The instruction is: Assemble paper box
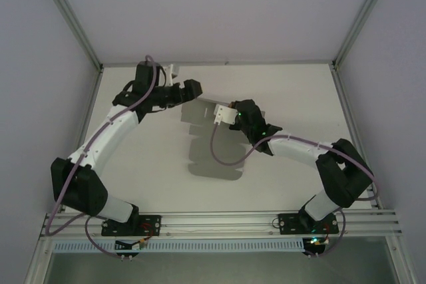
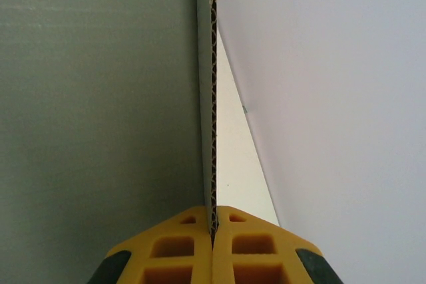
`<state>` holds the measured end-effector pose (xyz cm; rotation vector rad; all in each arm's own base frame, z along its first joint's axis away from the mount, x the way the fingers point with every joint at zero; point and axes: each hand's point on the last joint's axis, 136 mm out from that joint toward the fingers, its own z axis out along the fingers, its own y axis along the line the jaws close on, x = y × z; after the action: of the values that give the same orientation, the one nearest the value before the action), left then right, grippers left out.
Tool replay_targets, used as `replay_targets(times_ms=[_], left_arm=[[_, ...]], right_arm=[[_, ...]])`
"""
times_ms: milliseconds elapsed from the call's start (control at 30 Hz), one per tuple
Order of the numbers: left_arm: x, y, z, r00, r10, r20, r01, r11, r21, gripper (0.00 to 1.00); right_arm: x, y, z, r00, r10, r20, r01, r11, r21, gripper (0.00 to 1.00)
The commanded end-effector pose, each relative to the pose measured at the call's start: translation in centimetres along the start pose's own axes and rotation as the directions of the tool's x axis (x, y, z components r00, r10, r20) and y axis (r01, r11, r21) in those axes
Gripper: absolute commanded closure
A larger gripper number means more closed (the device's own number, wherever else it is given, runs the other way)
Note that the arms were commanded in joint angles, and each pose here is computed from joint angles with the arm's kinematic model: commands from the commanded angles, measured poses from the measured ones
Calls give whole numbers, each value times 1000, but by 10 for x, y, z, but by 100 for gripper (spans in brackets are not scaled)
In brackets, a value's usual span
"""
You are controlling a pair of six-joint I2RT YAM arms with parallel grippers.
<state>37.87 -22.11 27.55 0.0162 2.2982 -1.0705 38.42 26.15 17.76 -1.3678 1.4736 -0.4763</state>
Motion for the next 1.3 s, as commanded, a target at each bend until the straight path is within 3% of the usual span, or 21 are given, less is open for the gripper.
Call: replay_targets(times_ms=[0,200,467,700,1000,1100,1267], left_arm=[[4,-13,8,998,15,-58,-13,999,45,15],[4,-12,24,995,28,-92,-21,997,73,27],[-5,4,19,995,75,-71,-79,995,-61,28],[8,-5,40,988,61,-141,-55,997,49,33],[45,-1,61,978,12,-206,10,995,103,56],[55,1,63,977,-10,-211,32,994,104,58],[44,-10,69,987,-15,-162,42,985,166,63]], right_arm=[[-11,-11,-8,998,55,17,-54,998,-14,100],[-11,-7,-9,998,65,6,-65,997,-42,100],[-6,-5,-6,999,52,-11,-52,998,-40,100],[-14,-12,-4,995,100,11,-100,995,-26,100],[-20,-22,-2,979,204,28,-204,979,9,100],[-20,-27,0,973,229,32,-230,973,36,100],[-28,-18,-2,956,284,74,-284,959,-13,100]])
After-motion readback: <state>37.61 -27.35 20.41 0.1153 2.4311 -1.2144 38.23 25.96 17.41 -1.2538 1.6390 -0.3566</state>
